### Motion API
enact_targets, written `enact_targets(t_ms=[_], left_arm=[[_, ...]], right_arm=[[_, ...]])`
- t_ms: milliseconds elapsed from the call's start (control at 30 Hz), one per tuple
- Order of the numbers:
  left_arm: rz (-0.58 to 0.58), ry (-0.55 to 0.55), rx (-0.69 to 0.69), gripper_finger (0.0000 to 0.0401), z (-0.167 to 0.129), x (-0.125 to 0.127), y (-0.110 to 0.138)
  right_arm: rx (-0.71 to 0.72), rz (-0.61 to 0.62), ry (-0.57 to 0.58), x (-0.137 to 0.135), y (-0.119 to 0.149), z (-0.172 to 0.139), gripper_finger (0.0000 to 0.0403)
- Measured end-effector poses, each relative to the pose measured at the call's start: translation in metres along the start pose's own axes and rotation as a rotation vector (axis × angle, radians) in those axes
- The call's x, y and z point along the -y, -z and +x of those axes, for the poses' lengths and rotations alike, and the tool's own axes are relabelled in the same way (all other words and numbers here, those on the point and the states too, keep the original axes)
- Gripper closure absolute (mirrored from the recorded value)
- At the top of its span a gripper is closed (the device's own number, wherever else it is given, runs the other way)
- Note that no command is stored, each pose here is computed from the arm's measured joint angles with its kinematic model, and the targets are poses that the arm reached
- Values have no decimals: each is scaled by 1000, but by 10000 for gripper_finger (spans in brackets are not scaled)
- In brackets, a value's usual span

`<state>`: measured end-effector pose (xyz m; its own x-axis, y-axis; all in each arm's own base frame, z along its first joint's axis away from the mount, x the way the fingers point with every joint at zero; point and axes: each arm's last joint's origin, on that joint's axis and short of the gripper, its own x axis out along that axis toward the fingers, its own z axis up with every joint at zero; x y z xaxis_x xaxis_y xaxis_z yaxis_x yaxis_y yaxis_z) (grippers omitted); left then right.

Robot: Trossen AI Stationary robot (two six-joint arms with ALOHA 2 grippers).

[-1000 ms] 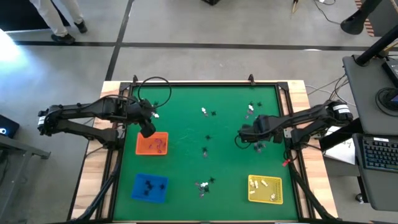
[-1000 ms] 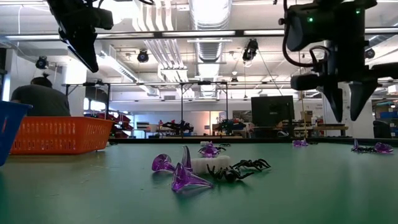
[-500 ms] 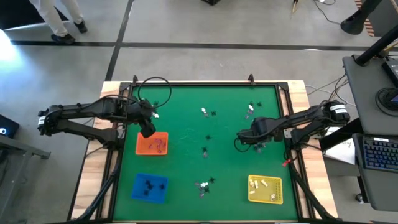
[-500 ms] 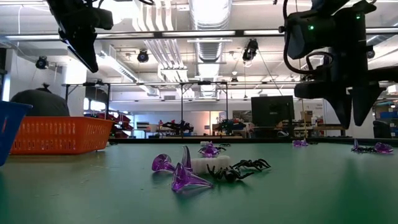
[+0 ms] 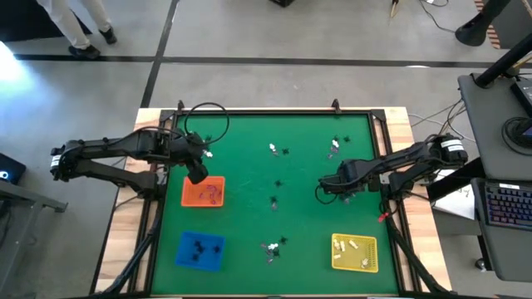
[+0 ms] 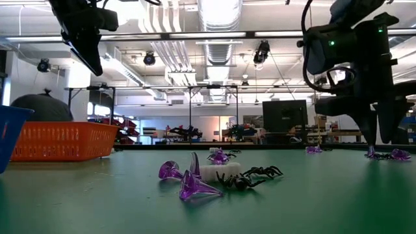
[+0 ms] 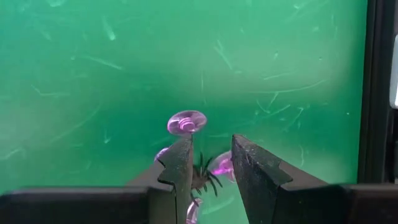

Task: Sort Halloween decoration
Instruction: Put the violet witch hat toy into the orange bin

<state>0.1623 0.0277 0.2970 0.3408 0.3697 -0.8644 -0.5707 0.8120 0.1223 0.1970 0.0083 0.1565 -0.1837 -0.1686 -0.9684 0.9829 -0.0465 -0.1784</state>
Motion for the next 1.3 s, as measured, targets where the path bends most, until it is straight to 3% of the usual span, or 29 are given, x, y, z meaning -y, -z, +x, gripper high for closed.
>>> enact_targets(t_ms=[300,800,1300], left_arm=[[-1,7,-1,303,0,0,0],[-6,8,4,303,0,0,-1],[-7,9,6,303,0,1,-1]], right_arm=[[11,2,-66,-6,0,0,298],[19,-30,-56,-5,-4,4,300],[16,-15,-59,-3,-6,12,348]])
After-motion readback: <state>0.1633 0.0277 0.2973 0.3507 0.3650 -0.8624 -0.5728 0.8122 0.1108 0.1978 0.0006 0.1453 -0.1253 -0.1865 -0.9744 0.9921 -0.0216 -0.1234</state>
